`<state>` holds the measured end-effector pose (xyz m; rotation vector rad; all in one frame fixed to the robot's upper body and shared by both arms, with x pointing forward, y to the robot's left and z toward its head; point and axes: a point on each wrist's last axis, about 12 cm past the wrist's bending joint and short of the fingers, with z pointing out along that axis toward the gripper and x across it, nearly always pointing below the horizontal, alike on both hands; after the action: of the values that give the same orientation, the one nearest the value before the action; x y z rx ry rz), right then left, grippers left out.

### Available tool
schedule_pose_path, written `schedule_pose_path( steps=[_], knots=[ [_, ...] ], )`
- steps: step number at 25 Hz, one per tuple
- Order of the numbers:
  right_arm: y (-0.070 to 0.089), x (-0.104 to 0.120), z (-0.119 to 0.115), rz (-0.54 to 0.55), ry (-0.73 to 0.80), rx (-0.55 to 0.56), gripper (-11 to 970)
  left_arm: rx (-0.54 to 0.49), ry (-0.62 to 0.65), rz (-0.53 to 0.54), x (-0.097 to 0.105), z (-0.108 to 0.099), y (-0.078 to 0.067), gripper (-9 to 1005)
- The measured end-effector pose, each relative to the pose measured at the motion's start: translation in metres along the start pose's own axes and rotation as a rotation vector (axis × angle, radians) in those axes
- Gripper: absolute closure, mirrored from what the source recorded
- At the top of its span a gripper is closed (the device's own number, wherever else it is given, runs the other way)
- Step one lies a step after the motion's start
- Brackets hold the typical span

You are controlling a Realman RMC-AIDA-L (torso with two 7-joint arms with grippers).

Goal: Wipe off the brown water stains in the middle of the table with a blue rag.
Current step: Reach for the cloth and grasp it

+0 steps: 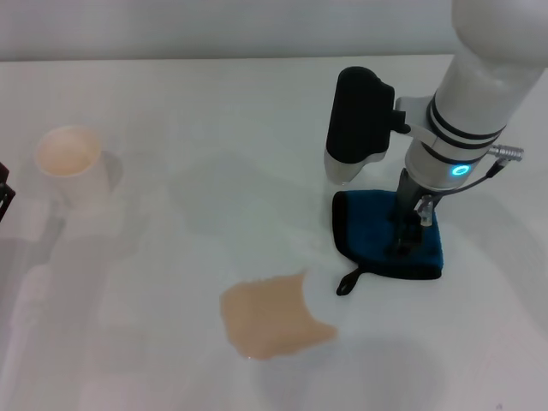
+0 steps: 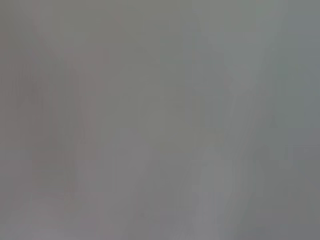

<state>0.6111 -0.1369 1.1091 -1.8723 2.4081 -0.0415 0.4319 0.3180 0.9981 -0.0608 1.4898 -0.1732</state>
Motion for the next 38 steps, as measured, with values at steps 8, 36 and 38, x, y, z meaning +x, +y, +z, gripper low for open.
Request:
schedule_pose_path(
  steps=[8,36,38],
  knots=[
    [-0.0013,-0.0029,-0.0033,-0.004,0.000,0.003,490,-0.002,-0.001,0.000,-0.0001,0.0000,0.0002,103],
    [0.0024,-0.0020,0.0017,-0.019,-0.006,0.009,362,-0.002,-0.005,0.001,-0.0010,0.0020,0.0007,103],
    [0.0027,-0.0019,0.0020,-0.020,-0.005,0.007,349,-0.003,-0.005,0.001,-0.0009,0.0019,0.0007,103]
  ],
)
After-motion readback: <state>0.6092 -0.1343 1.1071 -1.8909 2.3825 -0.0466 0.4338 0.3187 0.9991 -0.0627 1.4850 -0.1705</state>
